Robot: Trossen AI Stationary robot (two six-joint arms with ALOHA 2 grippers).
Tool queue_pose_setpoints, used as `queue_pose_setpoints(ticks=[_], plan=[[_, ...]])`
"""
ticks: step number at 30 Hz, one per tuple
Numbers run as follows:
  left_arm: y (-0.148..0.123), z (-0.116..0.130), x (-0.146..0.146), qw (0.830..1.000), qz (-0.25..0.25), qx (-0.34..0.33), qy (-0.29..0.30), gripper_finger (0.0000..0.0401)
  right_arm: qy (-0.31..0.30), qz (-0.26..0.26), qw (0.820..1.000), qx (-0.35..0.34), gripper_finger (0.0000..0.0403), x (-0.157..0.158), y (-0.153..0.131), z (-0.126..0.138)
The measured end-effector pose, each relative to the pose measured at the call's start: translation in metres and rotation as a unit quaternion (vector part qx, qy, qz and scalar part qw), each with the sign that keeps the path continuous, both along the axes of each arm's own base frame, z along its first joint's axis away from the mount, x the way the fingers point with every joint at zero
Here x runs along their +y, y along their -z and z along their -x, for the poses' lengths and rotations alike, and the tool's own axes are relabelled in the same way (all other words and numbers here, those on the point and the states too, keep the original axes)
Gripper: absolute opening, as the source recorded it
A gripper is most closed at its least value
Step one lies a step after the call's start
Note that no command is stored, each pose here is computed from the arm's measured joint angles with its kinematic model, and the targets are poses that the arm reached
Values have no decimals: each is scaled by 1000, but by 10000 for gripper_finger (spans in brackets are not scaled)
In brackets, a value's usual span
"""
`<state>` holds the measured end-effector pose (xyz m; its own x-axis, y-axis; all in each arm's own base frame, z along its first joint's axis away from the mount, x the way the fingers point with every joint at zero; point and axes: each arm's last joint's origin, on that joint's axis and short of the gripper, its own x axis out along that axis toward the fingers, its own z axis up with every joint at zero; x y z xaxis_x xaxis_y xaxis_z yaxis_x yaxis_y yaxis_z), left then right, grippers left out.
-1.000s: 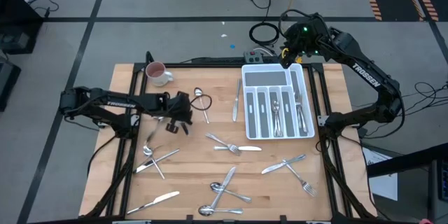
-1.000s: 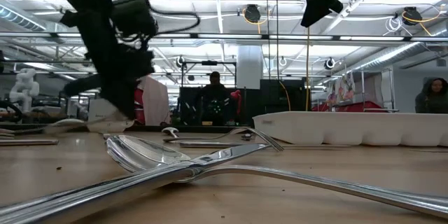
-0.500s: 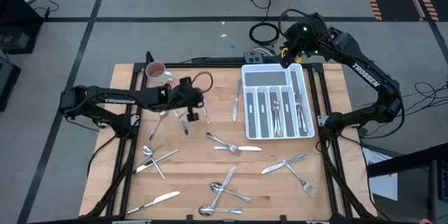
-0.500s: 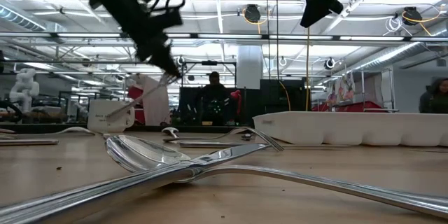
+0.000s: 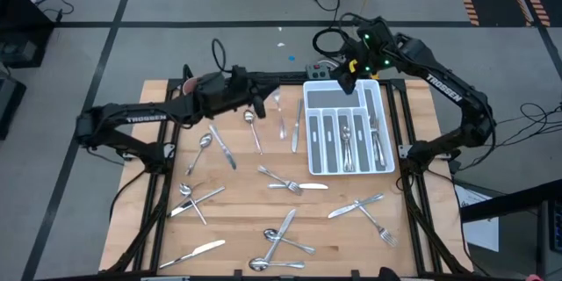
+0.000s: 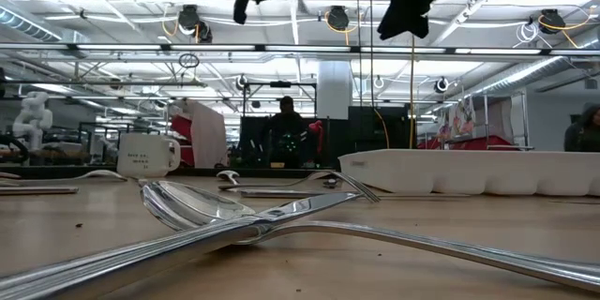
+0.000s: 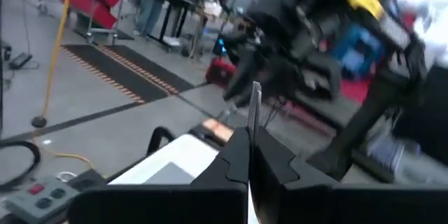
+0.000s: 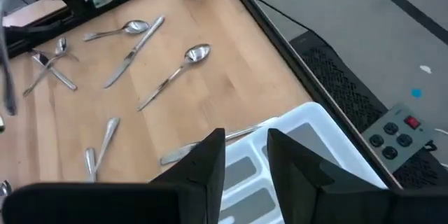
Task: Sort silverware
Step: Put the fork in the right section of the silverware tray
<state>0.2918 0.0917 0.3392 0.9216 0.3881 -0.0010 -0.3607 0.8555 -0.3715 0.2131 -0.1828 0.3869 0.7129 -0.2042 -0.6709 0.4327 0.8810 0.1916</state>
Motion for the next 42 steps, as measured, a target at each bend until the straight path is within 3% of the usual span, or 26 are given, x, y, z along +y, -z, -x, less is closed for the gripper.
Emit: queue_pose_setpoints(ticks=[4, 12, 16, 22, 28, 35, 42], plan=[[11, -16, 14, 998, 40, -49, 0, 4, 0, 24, 999, -25, 86, 6, -12, 8], [67, -76, 35, 982, 130, -135, 13, 4, 20, 99, 988, -115, 69, 42, -58, 52], [78, -115, 41, 973, 164, -156, 41, 4, 59, 102, 989, -85, 68, 56, -61, 70], [75, -178, 42, 969, 164, -155, 97, 4, 126, 95, 987, -5, 68, 71, -54, 92], [84, -228, 40, 978, 146, -102, 107, 4, 136, 89, 986, -24, 68, 87, -60, 109], [104, -265, 29, 983, 124, -92, 104, 3, 147, 99, 982, -60, 68, 104, -68, 127], [136, -286, 18, 987, 111, -85, 74, 3, 161, 94, 979, -84, 68, 115, -71, 139]])
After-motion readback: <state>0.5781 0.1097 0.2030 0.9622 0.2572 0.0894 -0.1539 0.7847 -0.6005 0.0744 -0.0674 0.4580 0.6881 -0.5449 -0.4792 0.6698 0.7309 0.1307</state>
